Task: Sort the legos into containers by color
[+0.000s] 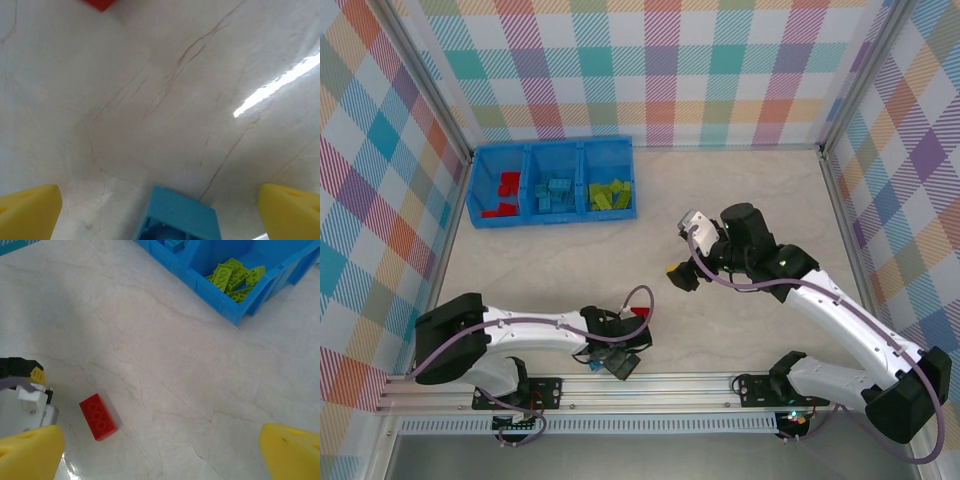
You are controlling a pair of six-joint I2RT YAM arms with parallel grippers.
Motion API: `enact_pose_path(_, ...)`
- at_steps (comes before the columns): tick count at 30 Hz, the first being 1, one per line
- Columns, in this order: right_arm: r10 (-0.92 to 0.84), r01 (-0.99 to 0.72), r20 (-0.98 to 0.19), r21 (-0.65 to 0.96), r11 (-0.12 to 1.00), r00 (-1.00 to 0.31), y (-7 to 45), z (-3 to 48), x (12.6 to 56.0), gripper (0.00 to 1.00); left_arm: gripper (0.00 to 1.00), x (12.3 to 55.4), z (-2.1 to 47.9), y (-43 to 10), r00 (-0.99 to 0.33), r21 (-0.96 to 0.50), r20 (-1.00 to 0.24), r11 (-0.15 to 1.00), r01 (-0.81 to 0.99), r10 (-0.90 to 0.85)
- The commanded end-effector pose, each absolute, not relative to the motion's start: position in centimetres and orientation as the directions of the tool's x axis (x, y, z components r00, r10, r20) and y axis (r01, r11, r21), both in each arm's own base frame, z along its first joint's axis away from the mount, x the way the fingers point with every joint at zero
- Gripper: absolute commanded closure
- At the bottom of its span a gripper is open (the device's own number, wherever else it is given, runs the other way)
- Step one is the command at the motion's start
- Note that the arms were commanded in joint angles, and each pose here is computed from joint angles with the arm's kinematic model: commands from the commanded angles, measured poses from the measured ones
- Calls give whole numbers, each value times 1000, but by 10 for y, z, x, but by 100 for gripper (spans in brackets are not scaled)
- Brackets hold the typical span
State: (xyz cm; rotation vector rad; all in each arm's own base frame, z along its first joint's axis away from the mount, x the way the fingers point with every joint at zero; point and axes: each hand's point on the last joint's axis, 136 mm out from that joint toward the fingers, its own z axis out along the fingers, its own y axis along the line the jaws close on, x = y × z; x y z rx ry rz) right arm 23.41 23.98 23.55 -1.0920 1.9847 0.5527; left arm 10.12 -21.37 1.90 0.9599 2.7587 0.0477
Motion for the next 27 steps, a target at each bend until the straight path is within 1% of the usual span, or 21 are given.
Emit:
enact_pose_path(1,-460,-854,-835,20,521,-300,247,251,235,0,7,97,22,-206,-807,63,-246,840,539,536)
enact_pose_path(3,-445,-854,-844,29,520,-300,247,254,233,0,18,92,21,-205,-821,20,-251,850,526,513)
enact_pose_path(5,-420,-852,-857,40,522,-298,249,259,233,0,35,92,19,-199,-836,20,-259,868,496,484)
enact_pose_path(6,-409,-850,-863,44,524,-297,249,261,233,0,41,92,19,-197,-839,24,-263,872,489,477)
enact_pose_path(7,-401,-848,-866,47,527,-297,249,262,233,0,45,91,18,-198,-839,15,-261,871,491,478)
enact_pose_path(11,-381,-840,-874,56,539,-302,249,268,235,0,51,86,12,-196,-852,9,-229,876,483,472)
enact_pose_path(14,-382,-837,-862,85,540,-334,249,264,232,0,62,88,10,-193,-856,29,-224,881,472,466)
enact_pose_path(16,-382,-838,-846,129,530,-372,250,257,225,0,65,92,14,-191,-854,41,-246,885,463,458)
enact_pose_path(19,-349,-817,-828,205,538,-438,247,248,216,0,73,104,28,-189,-854,33,-331,909,415,402)
enact_pose_path(23,-292,-795,-830,265,546,-476,243,245,206,0,83,129,61,-185,-837,-51,-482,945,324,260)
enact_pose_path(25,-283,-812,-828,304,498,-483,247,246,195,0,84,146,88,-183,-795,-98,-576,950,298,190)
enact_pose_path(27,-279,-846,-831,358,395,-481,256,248,177,0,84,168,119,-178,-732,-143,-673,952,272,108)
